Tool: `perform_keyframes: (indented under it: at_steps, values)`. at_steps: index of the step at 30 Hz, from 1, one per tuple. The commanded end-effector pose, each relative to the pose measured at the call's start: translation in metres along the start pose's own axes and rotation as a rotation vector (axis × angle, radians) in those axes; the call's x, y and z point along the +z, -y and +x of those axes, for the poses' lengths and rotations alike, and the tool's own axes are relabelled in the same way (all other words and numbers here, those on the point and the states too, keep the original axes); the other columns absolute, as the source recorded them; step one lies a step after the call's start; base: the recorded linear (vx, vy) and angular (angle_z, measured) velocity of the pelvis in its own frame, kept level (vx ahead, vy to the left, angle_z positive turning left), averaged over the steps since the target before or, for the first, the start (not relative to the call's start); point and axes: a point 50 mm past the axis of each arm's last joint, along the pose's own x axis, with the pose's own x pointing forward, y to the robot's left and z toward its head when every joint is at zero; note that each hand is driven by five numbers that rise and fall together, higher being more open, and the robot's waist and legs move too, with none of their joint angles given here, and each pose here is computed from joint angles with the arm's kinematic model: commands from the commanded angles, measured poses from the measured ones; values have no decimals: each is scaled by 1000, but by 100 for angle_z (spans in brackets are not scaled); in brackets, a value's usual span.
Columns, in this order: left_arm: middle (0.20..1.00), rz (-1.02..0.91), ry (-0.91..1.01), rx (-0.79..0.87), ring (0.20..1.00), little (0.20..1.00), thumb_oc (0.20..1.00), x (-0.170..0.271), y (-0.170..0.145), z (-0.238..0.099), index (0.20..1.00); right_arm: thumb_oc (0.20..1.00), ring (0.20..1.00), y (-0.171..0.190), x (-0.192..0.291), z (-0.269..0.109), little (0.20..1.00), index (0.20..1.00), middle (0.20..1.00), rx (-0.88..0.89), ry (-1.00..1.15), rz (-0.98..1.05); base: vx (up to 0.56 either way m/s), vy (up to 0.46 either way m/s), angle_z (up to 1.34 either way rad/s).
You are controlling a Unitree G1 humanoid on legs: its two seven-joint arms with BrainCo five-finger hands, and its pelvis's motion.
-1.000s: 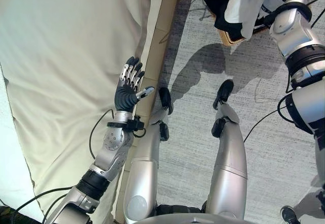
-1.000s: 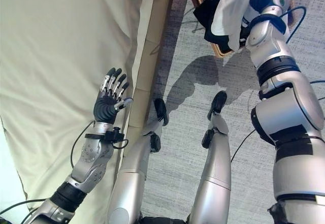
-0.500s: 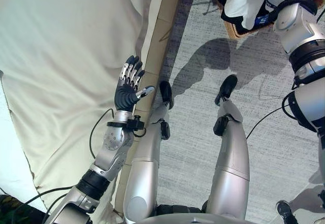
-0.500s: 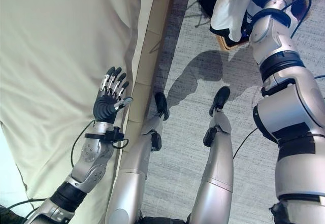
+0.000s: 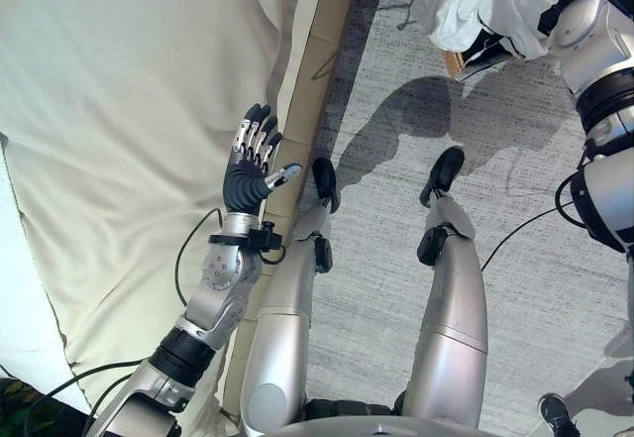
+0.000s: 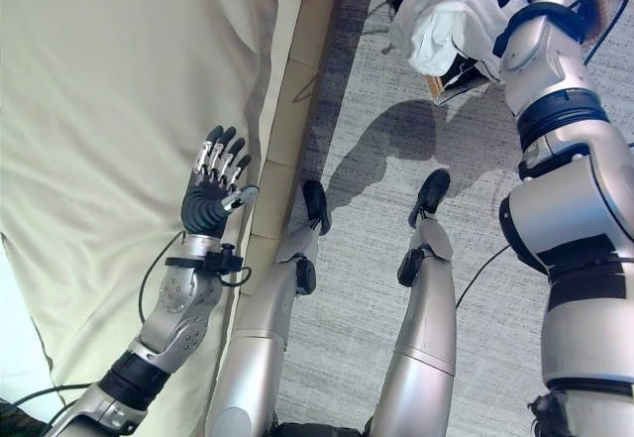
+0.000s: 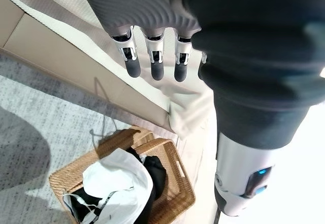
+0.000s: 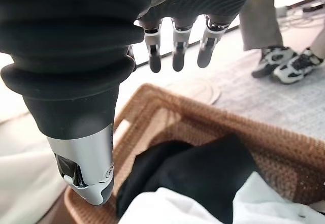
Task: Pick up clothes into the bucket
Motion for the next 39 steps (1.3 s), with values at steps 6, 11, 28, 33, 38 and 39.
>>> perform_keyframes:
  at_steps: [6, 11, 28, 33, 38, 39]
  values:
    - [1000, -17, 100, -68, 1000, 1000, 1000, 20, 11, -6, 1000, 1000, 1000, 32, -6, 15, 1000, 1000, 1000, -83, -62, 73, 0, 0, 0]
    - [1000, -18, 88, -60, 1000, 1000, 1000, 17, 9, -6, 1000, 1000, 1000, 28, -16, 11, 1000, 1000, 1000, -76, -96, 107, 0, 0, 0]
    - [1000, 37, -16, 107, 1000, 1000, 1000, -4, -26, -24, 1000, 1000, 1000, -47, -33, -67, 1000, 1000, 1000, 12, -38, 561, 0, -4, -3]
    - [1000, 52, -76, 156, 1000, 1000, 1000, -14, -39, -33, 1000, 1000, 1000, -79, -45, -120, 1000, 1000, 1000, 132, -79, 684, 82, -33, -1]
    - [1000, 76, -145, 207, 1000, 1000, 1000, -25, -54, -49, 1000, 1000, 1000, -107, -58, -188, 1000, 1000, 1000, 294, -150, 791, 101, -23, 0]
    - [1000, 99, -186, 232, 1000, 1000, 1000, -31, -62, -57, 1000, 1000, 1000, -112, -64, -215, 1000, 1000, 1000, 359, -175, 826, 66, -19, 0]
